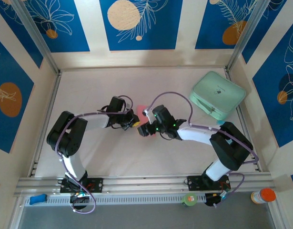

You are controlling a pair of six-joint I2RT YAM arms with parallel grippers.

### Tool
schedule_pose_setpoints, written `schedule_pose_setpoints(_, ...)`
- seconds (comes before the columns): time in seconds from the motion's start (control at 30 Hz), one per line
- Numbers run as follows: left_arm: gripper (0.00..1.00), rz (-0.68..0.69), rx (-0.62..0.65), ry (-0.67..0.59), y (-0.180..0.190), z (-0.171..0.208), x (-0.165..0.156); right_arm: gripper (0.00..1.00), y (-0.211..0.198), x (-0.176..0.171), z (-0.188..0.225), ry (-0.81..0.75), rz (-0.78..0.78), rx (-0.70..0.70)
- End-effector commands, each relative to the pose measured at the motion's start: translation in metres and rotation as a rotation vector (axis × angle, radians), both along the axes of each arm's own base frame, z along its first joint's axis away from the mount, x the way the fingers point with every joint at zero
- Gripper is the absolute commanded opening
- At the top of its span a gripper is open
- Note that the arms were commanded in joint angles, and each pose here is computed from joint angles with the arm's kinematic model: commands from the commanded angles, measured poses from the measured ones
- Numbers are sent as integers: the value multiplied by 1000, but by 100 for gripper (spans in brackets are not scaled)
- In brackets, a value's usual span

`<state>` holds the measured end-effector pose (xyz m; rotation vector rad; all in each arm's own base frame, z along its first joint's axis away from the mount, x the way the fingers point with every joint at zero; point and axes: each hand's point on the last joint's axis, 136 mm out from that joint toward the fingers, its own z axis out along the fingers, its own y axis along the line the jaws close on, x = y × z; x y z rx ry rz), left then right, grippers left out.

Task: Fold a paper plane with a square sheet of paper (pick it up from the middle)
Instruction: Third fold the triangle at the center of the table.

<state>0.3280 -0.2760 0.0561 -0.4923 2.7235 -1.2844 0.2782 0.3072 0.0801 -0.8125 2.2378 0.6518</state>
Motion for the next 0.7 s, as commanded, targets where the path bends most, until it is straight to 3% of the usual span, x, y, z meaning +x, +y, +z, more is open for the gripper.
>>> schedule_pose_setpoints(0.0,4,22,4,14,4,8,-2,70,4,7,9,-284,104,-61)
schedule_pose_setpoints(0.2,4,28,4,-2,5,14,0,74,15,-3,-15,-378,197,-147)
schedule_pose_setpoints(0.4,4,33,10,4,6,13,0,72,18,11,-19,-436,155,-175)
schedule_pose_setpoints(0.5,5,39,16,7,7,12,0,66,19,13,-20,-451,156,-186)
schedule_pose_setpoints(0.67,5,43,29,14,9,7,0,42,13,11,-25,-443,159,-225)
